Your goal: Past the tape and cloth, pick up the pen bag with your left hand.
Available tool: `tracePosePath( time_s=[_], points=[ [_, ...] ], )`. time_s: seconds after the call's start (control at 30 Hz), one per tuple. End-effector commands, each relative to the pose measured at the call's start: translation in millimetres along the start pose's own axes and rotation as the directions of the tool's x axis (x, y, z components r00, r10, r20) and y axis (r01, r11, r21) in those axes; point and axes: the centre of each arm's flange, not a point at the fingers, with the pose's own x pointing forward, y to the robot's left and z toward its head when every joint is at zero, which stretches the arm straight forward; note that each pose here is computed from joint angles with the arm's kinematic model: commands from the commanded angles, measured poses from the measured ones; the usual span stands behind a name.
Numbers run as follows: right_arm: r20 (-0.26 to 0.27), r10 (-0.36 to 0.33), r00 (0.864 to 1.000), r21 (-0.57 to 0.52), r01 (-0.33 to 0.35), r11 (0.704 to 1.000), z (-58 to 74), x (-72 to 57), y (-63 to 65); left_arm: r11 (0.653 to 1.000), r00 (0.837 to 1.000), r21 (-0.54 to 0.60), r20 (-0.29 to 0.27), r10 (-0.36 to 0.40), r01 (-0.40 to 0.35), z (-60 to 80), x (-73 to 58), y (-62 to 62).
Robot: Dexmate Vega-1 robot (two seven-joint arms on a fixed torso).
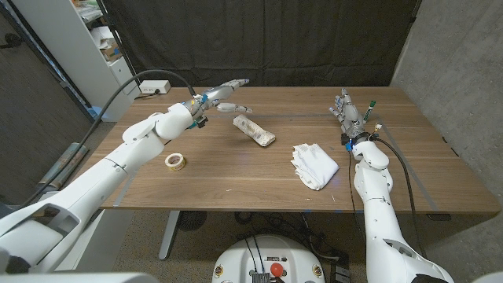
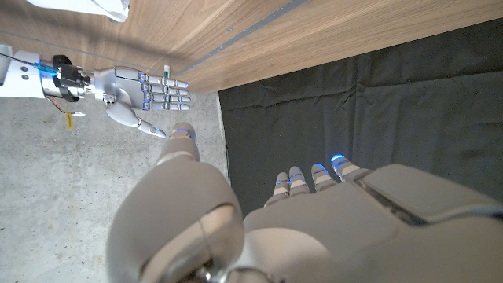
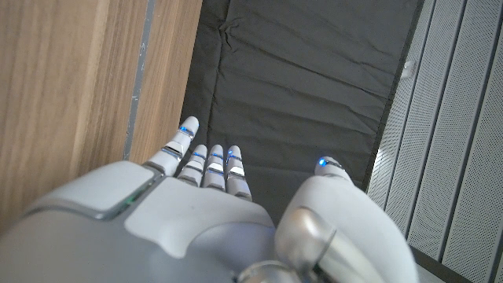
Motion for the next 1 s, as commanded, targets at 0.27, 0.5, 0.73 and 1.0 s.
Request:
tracePosePath(
  time_s=[0.27,0.5,0.73,1.0],
  points=[
    [0.005,-0.008,1.000,0.013,0.008,1.000,-0.9,-0.3,0.3,0.993,0.999,0.107,-0.018,-0.047,0.048,4.9,-0.4,3.2],
    [0.006,-0.013,1.000,0.013,0.013,1.000,-0.7,-1.9,-0.3,0.989,0.998,0.138,-0.025,-0.049,0.052,5.7,-1.6,3.1],
    [0.003,-0.016,1.000,0.015,0.016,1.000,-0.9,-2.9,-0.6,0.982,0.997,0.169,-0.034,-0.074,0.079,4.7,-2.9,0.5],
    [-0.001,-0.014,1.000,0.019,0.014,1.000,-2.4,-2.8,2.4,0.973,0.995,0.211,-0.044,-0.085,0.092,4.2,-5.6,-0.6]
  ],
)
